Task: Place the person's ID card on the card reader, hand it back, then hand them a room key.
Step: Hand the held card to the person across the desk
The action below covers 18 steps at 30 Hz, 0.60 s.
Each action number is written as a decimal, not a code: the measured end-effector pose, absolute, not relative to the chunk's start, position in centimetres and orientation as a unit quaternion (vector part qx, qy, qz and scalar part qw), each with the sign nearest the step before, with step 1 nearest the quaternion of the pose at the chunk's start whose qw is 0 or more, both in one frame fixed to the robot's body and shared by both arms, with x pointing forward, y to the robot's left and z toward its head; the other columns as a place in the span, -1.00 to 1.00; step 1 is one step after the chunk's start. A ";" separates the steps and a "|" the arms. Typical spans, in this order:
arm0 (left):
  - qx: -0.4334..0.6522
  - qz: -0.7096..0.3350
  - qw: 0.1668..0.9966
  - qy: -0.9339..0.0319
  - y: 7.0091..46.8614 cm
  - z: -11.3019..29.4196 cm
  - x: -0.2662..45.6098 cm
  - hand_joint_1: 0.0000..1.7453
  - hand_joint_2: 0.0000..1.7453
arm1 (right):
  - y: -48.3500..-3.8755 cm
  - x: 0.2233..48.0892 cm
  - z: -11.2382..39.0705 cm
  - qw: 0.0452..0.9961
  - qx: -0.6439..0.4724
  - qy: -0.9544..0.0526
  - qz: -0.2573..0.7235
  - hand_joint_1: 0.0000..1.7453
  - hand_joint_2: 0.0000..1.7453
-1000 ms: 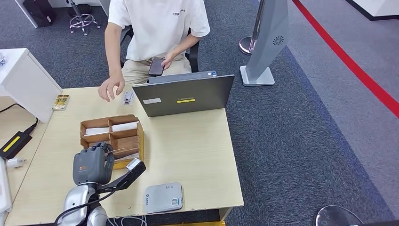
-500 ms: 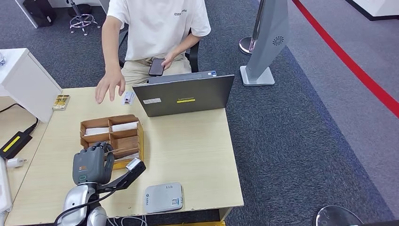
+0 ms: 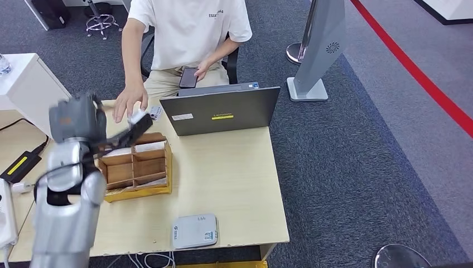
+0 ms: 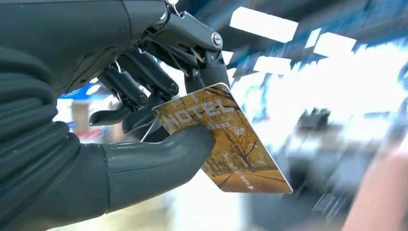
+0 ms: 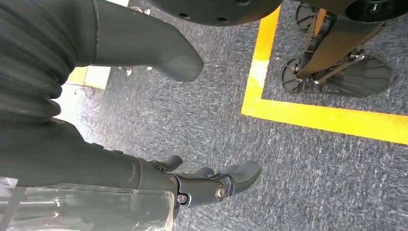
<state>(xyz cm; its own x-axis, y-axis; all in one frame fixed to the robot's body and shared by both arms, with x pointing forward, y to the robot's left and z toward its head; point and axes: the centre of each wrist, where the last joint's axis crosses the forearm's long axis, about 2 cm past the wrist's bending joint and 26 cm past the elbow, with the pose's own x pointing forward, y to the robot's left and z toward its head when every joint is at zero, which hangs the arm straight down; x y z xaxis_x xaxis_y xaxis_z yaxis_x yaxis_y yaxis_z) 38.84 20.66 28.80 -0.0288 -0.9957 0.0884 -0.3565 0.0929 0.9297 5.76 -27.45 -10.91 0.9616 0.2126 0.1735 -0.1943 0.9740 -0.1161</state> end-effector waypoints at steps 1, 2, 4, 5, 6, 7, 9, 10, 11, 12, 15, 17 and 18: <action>0.567 -0.374 0.391 -0.621 20.8 31.7 40.0 1.00 1.00 | -27.4 5.8 -10.9 0.989 -0.049 -0.093 0.106 -1.00 1.00; 0.578 -0.367 0.366 -0.630 20.9 34.1 40.7 1.00 1.00 | -27.4 5.9 -10.9 0.988 -0.050 -0.094 0.110 -1.00 1.00; 0.594 -0.356 0.339 -0.637 21.1 36.7 41.3 1.00 1.00 | -27.4 5.8 -10.9 0.988 -0.049 -0.093 0.114 -1.00 1.00; 0.599 -0.352 0.332 -0.638 21.1 37.3 41.4 1.00 1.00 | -27.4 5.8 -10.9 0.988 -0.049 -0.093 0.116 -1.00 1.00; 0.603 -0.351 0.328 -0.637 21.2 37.7 41.4 1.00 1.00 | -27.4 5.8 -10.9 0.988 -0.049 -0.093 0.117 -1.00 1.00; 0.605 -0.350 0.326 -0.636 21.3 37.8 41.5 1.00 1.00 | -27.4 5.8 -10.9 0.987 -0.049 -0.093 0.119 -1.00 1.00; 0.610 -0.348 0.322 -0.635 21.5 38.2 41.6 1.00 1.00 | -27.4 5.8 -10.9 0.987 -0.050 -0.093 0.121 -1.00 1.00; 0.612 -0.348 0.321 -0.634 21.6 38.3 41.6 1.00 1.00 | -27.4 5.8 -10.9 0.987 -0.050 -0.093 0.122 -1.00 1.00; 0.614 -0.347 0.320 -0.633 21.7 38.4 41.6 1.00 1.00 | -27.4 5.8 -10.9 0.987 -0.050 -0.093 0.123 -1.00 1.00; 0.615 -0.347 0.319 -0.632 21.8 38.5 41.7 1.00 1.00 | -27.4 5.8 -10.9 0.987 -0.050 -0.093 0.123 -1.00 1.00; 0.616 -0.349 0.318 -0.630 21.8 38.5 41.7 1.00 1.00 | -27.4 5.8 -10.9 0.987 -0.050 -0.094 0.124 -1.00 1.00; 0.617 -0.349 0.317 -0.630 21.9 38.5 41.7 1.00 1.00 | -27.4 5.8 -10.9 0.987 -0.050 -0.094 0.124 -1.00 1.00; 0.618 -0.349 0.316 -0.629 21.9 38.5 41.7 1.00 1.00 | -27.4 5.8 -10.9 0.987 -0.050 -0.094 0.124 -1.00 1.00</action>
